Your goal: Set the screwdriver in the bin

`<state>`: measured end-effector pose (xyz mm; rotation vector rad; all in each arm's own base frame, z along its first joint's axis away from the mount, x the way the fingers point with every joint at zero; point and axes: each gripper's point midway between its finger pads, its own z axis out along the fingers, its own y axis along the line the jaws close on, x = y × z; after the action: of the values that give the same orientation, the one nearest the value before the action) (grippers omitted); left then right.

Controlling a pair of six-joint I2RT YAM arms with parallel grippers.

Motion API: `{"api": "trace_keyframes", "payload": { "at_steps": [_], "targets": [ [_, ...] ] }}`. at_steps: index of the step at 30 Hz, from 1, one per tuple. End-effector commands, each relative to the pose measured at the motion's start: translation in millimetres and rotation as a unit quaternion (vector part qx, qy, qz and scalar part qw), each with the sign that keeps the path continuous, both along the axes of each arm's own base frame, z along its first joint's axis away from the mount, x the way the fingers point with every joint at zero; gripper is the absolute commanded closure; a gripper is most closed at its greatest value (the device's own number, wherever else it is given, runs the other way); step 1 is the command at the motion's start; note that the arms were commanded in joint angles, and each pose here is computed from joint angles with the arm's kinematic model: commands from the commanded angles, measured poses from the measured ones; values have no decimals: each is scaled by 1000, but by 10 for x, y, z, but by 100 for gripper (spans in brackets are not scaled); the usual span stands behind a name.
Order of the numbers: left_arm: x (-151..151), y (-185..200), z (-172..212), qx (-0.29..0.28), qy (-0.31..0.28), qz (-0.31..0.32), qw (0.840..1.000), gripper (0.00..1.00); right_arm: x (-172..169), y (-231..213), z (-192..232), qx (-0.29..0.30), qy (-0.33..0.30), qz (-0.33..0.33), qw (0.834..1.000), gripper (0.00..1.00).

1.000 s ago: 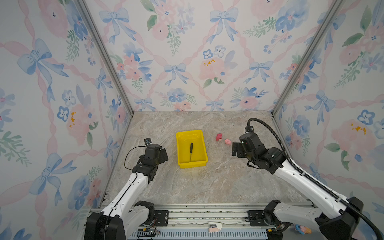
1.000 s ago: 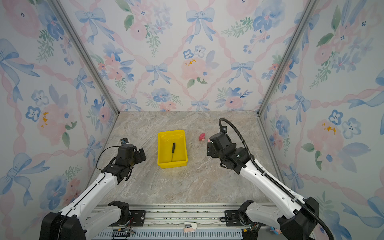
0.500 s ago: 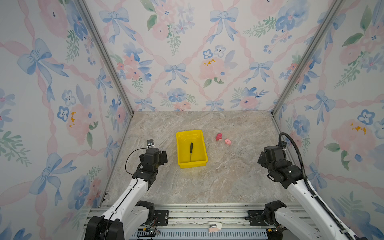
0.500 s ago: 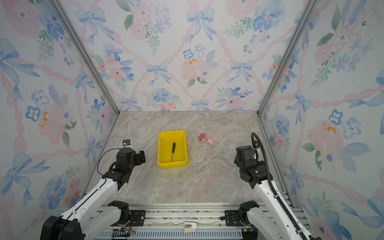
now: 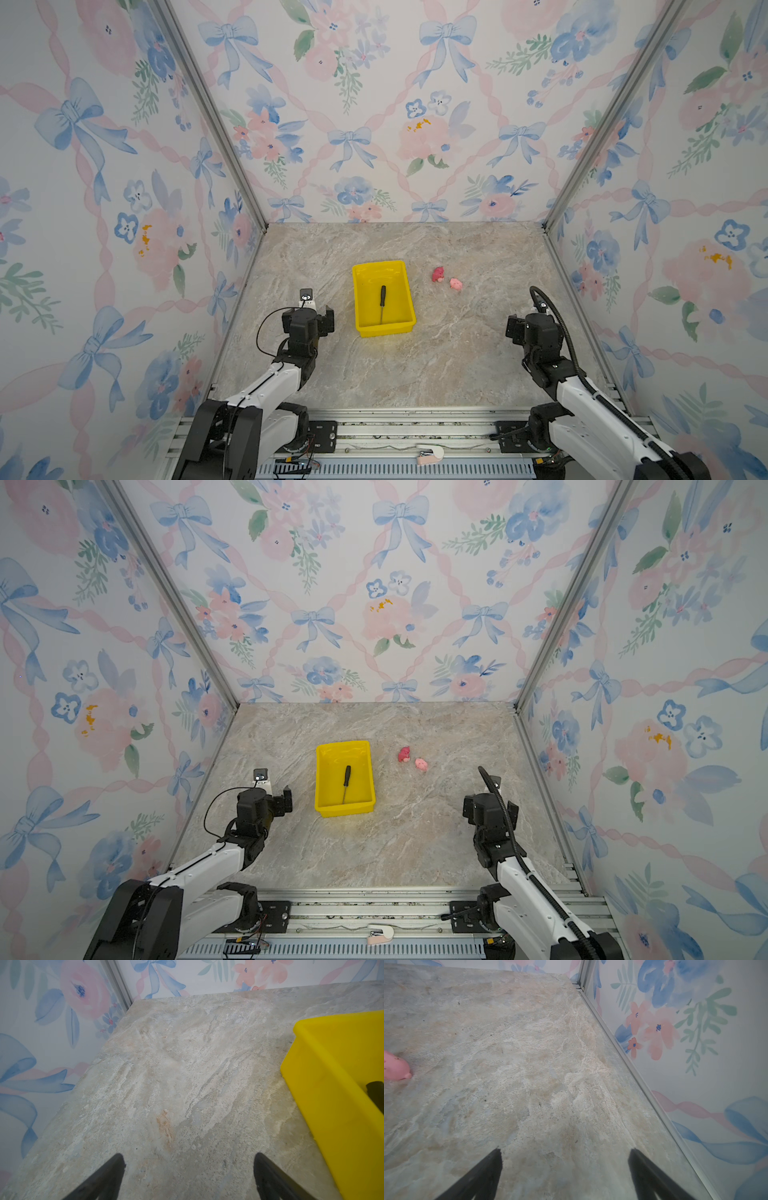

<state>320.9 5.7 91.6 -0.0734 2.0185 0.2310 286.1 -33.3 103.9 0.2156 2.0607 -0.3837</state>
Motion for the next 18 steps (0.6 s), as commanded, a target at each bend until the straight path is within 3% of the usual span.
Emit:
{"api": "trace_keyframes", "payload": {
  "at_steps": [1, 9, 18],
  "targets": [
    [108, 19, 192, 5, -55, 0, 998, 2, 266, -11, 244, -3, -76, 5, 997, 3],
    [311, 30, 344, -7, -114, -11, 993, 3, 708, 20, 269, 0, -107, 2, 994, 3],
    [509, 2, 350, -3, -134, -31, 990, 3, 919, 66, 214, -5, -114, 13, 993, 3]
  ]
}}
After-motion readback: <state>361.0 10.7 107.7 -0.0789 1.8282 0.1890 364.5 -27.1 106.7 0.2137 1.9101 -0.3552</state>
